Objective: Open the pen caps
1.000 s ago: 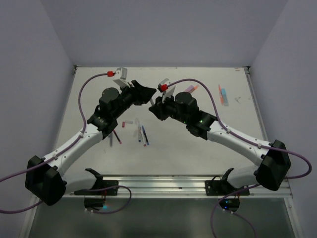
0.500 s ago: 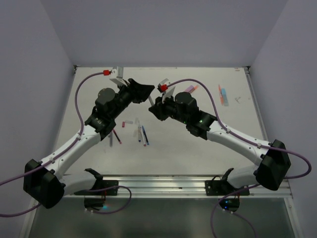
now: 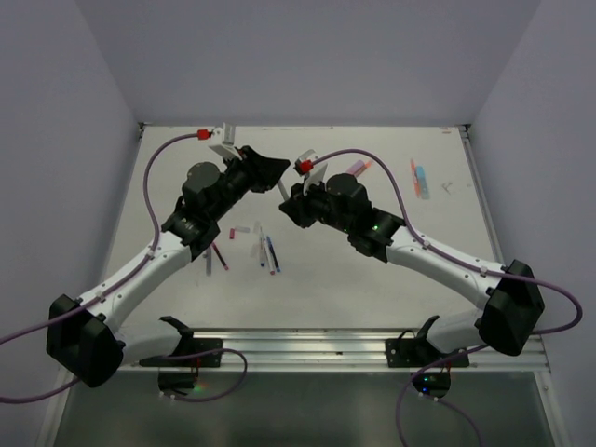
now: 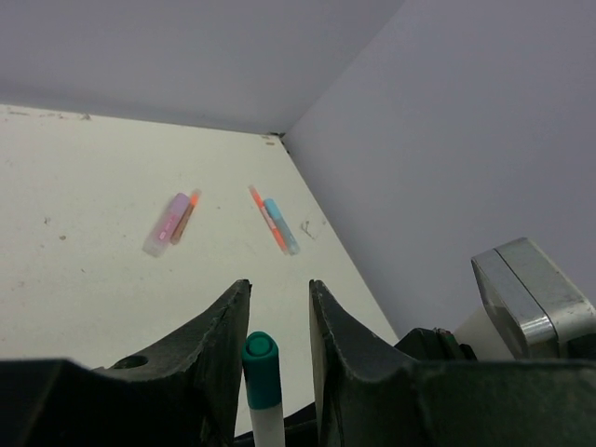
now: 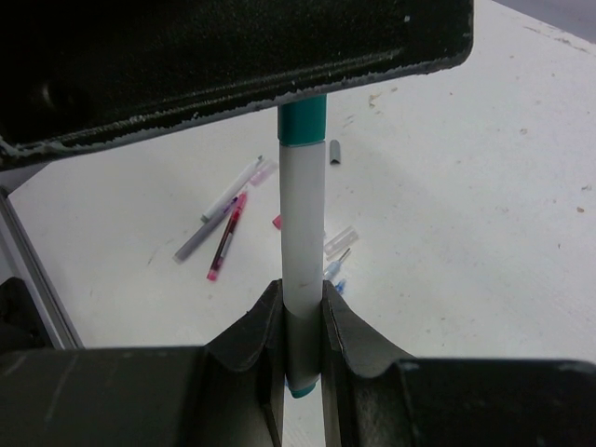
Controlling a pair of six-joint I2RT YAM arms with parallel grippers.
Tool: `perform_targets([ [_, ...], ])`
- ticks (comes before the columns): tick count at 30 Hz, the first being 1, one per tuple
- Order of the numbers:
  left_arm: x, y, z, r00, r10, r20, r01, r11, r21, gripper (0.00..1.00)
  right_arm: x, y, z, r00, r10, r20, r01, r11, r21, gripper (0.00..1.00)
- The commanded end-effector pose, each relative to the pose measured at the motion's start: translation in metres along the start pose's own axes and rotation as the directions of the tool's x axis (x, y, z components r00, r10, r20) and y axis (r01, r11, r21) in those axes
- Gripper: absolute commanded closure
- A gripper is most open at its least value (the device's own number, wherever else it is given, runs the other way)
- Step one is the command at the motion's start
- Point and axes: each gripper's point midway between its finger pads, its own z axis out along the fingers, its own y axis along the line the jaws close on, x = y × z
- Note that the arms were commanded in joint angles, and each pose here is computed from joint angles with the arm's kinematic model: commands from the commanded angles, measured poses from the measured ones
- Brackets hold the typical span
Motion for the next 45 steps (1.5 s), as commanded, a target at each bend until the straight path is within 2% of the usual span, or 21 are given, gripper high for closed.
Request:
perform_targets([
  [1,-0.015,-0.016,0.002,1.0,0.018,0.024,-0.019,0.999,0.042,0.67,-0.004,0.004,0.001,1.0,-0.004,0.015,0.005,1.0,-0.018,1.0],
  [5,-0.009,-0.014,0.005,1.0,0.023,0.0,-0.023,0.999,0.034,0.71,-0.005,0.004,0.0,1.0,-0.008,0.017,0.008,1.0,-0.014,1.0],
  [15,-0.002,-0.009,0.005,0.999,0.027,-0.032,-0.026,1.0,0.017,0.72,-0.006,0.003,0.0,1.0,-0.012,0.02,0.012,1.0,-0.008,1.0],
  [24,-0.019,-0.014,0.004,0.999,0.049,0.014,-0.05,0.999,0.008,1.0,0.002,0.002,0.0,1.0,-0.016,-0.002,0.016,1.0,-0.01,1.0],
  [26,-0.024,-0.017,0.004,0.998,0.052,0.028,-0.053,0.999,0.014,1.0,0.007,0.001,0.0,1.0,-0.025,-0.014,0.025,1.0,-0.008,1.0],
  [34,-0.069,-0.038,0.004,0.982,0.081,0.169,-0.087,0.996,0.029,1.0,0.065,-0.003,0.005,0.988,-0.046,-0.144,0.041,0.998,-0.038,1.0],
  [39,-0.12,-0.062,-0.002,0.94,0.106,0.324,-0.129,0.99,0.05,1.0,0.119,-0.006,0.006,0.967,-0.034,-0.254,0.02,0.998,-0.058,1.0],
  [45,-0.168,-0.076,-0.003,0.896,0.09,0.436,-0.132,0.989,0.068,1.0,0.166,-0.013,-0.003,0.949,-0.034,-0.314,0.017,0.998,-0.059,1.0],
])
